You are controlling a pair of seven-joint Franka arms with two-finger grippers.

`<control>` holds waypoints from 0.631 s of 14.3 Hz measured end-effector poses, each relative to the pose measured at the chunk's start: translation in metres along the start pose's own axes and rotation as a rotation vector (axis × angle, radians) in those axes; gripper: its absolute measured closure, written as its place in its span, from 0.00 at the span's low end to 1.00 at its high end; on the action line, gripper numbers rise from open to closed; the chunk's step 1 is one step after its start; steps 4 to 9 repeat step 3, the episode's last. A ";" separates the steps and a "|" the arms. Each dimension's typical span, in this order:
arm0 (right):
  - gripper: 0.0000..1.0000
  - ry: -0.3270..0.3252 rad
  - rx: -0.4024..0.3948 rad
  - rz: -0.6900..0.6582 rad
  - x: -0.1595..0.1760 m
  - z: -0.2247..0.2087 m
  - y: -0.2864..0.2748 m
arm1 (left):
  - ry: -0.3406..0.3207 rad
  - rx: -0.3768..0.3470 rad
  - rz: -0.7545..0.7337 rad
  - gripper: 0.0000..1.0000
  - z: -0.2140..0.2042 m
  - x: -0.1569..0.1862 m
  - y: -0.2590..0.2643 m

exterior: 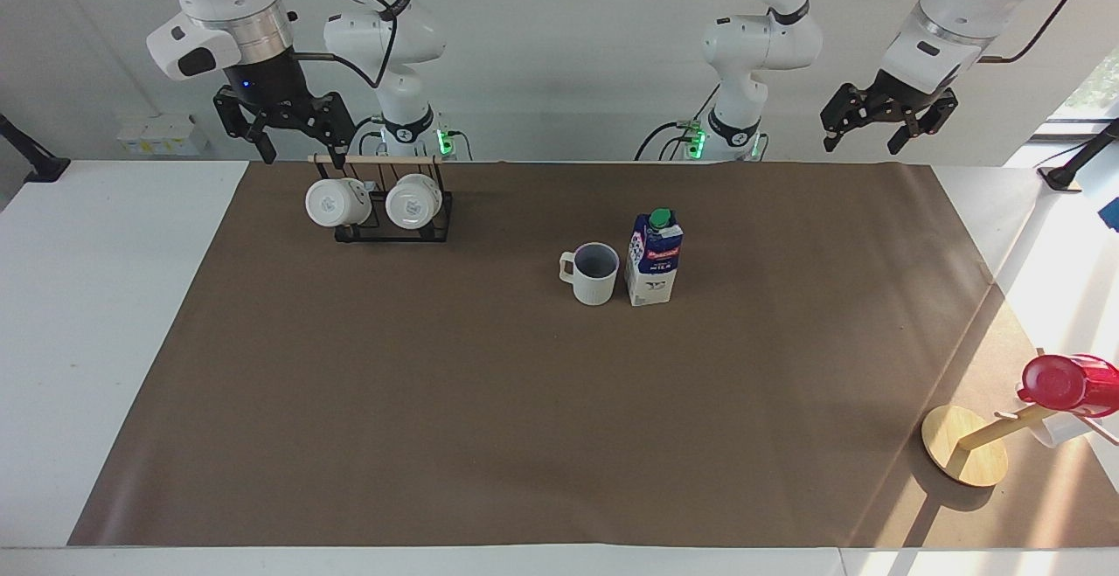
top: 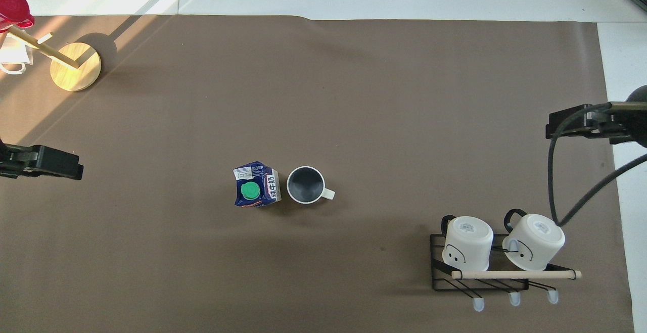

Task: Place cup and milk on table

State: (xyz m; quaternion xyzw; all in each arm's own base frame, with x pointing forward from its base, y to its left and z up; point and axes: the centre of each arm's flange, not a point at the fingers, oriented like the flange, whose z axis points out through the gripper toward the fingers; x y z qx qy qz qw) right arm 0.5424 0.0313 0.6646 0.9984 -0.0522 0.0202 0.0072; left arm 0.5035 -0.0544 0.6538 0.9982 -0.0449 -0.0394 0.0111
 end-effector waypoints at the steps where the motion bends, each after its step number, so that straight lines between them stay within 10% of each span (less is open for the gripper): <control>1: 0.00 0.000 0.000 0.000 0.000 0.000 0.000 | 0.001 0.000 0.000 0.00 0.000 0.000 0.000; 9: 0.00 0.000 0.000 0.000 0.000 0.000 0.000 | 0.002 0.000 0.000 0.00 -0.001 -0.001 0.000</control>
